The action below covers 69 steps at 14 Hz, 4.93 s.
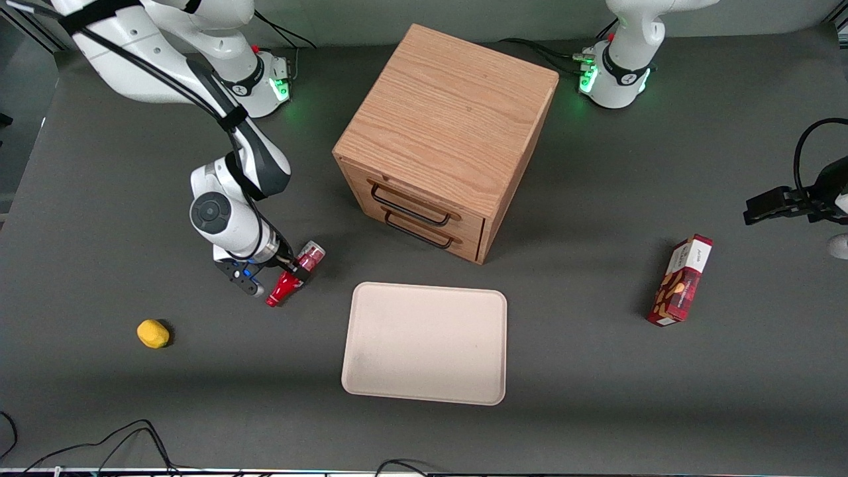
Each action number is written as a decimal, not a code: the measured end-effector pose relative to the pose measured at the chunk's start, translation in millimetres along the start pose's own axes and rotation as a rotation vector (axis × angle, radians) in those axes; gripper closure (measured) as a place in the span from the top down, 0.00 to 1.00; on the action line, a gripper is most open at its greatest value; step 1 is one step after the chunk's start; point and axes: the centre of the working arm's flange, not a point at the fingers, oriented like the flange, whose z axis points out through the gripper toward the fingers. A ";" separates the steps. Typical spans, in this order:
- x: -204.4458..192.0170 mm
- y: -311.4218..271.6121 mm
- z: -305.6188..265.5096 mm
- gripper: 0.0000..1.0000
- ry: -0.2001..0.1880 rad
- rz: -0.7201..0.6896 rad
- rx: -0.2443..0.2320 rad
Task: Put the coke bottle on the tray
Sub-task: 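Close the right gripper around the bottle's body, then lift the bottle and carry it with the right gripper to the tray, then lower the bottle onto the cream tray and open the right gripper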
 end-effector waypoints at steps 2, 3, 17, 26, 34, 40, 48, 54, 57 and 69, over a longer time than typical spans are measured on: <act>0.3 1.2 13.5 1.00 -0.011 0.006 0.001; 1.1 2.5 16.5 1.00 -0.014 0.010 -0.002; 7.0 4.2 23.2 0.55 -0.001 0.006 0.006; 50.7 -40.6 -132.8 0.55 0.054 -0.102 -0.047; 43.9 -109.0 -287.5 0.55 0.087 -0.371 0.053; 63.0 -174.1 -206.0 0.55 0.080 -0.612 0.168; 53.1 -207.3 -57.6 0.55 0.011 -0.624 0.206; 42.4 -216.4 4.3 0.55 0.010 -0.599 0.250; 37.1 -219.5 11.6 0.55 0.024 -0.607 0.254; 35.7 -220.2 8.4 1.00 0.120 -0.639 0.240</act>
